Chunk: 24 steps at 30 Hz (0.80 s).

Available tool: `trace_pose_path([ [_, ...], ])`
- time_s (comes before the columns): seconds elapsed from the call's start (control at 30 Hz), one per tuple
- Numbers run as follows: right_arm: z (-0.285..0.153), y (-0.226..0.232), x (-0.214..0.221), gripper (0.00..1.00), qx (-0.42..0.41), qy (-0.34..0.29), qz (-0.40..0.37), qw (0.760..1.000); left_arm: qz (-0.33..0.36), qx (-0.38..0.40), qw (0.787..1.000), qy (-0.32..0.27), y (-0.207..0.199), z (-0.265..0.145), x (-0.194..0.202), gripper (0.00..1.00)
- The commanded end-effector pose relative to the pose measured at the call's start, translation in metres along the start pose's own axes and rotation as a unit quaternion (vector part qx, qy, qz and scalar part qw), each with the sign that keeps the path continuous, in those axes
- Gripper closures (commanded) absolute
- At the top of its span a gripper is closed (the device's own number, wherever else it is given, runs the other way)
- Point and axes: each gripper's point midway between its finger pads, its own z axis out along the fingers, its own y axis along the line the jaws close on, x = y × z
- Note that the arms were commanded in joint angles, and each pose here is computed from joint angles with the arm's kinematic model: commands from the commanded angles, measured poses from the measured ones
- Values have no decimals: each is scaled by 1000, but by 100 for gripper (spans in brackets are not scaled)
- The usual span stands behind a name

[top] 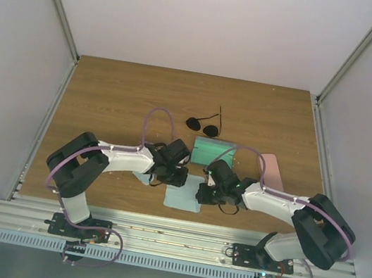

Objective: Organize the sunglasses
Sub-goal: Move the glasses cleaning cloth to the center of the board.

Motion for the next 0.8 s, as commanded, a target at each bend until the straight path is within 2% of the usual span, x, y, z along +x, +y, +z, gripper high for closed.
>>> trace_pose_path([
  [0.0, -2, -29, 2, 99, 72, 2, 28, 997, -15, -105, 994, -39, 39, -13, -14, 85],
  [0.23, -14, -18, -18, 99, 67, -33, 14, 997, -44, -180, 974, -128, 58, -48, -51, 85],
  [0.33, -20, -6, -28, 98, 49, -45, 3, 998, -39, -149, 977, -146, 42, -59, -60, 85],
  [0.4, -24, 1, -32, 94, 38, -51, -5, 998, -16, -86, 987, -138, 19, -59, -58, 82],
  [0.5, -27, 4, -37, 87, 42, -54, -13, 998, -1, 16, 996, -86, -11, -51, -34, 80],
  [0.63, -26, -2, -46, 79, 73, -57, -19, 996, -29, 86, 995, -32, -19, -43, 0, 81],
  [0.77, -19, -2, -52, 81, 79, -55, -26, 995, -40, 141, 989, 7, -23, -43, 32, 83],
])
